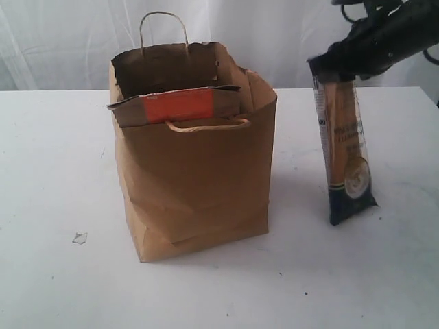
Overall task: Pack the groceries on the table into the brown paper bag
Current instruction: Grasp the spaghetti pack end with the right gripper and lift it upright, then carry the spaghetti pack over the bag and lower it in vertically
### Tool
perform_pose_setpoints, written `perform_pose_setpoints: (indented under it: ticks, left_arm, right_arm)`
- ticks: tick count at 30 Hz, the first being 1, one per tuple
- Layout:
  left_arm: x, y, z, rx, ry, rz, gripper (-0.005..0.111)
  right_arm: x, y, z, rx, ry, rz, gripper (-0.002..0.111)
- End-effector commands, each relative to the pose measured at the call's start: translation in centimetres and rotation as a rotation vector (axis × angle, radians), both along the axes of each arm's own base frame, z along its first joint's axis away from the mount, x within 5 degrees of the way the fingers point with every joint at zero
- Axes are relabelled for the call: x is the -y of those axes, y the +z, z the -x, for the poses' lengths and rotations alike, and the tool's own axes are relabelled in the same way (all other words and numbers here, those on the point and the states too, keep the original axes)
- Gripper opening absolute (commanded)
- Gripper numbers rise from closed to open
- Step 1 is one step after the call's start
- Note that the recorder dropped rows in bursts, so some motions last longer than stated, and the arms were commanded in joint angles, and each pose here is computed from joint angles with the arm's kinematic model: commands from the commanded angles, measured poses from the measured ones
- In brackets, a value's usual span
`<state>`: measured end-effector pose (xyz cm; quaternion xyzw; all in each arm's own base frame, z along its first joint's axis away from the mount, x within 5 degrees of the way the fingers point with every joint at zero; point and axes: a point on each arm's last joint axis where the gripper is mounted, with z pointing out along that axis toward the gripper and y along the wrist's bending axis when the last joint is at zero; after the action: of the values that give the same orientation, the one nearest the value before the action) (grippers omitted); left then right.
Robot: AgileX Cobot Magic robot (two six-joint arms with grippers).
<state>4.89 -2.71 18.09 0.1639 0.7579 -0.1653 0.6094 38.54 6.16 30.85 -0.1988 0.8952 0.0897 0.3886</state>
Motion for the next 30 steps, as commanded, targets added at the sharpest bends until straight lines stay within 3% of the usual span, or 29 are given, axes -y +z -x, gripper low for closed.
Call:
perform_pose_setpoints:
  ticks: [1,12,19,30]
  left_arm:
    - [0.0,-0.1,0.0,0.000,0.003,0.004,0.000]
    - [0.0,-0.1,0.0,0.000,0.003,0.004,0.000]
    - [0.0,-0.1,0.0,0.000,0.003,0.004,0.000]
    - [0.0,-0.1,0.0,0.000,0.003,0.004,0.000]
  right_arm:
    - [0.5,5.6,3.4,0.166,-0.029,-0.046,0.000]
    - [1.0,11.0,9.0,0.297,-0.030,-0.087,0.000]
    - [0.7,14.0,12.0,0.385,-0.024,-0.197,0.000]
    - [-1.0,18.0,15.1,0.608,0.222,-0.327,0.000]
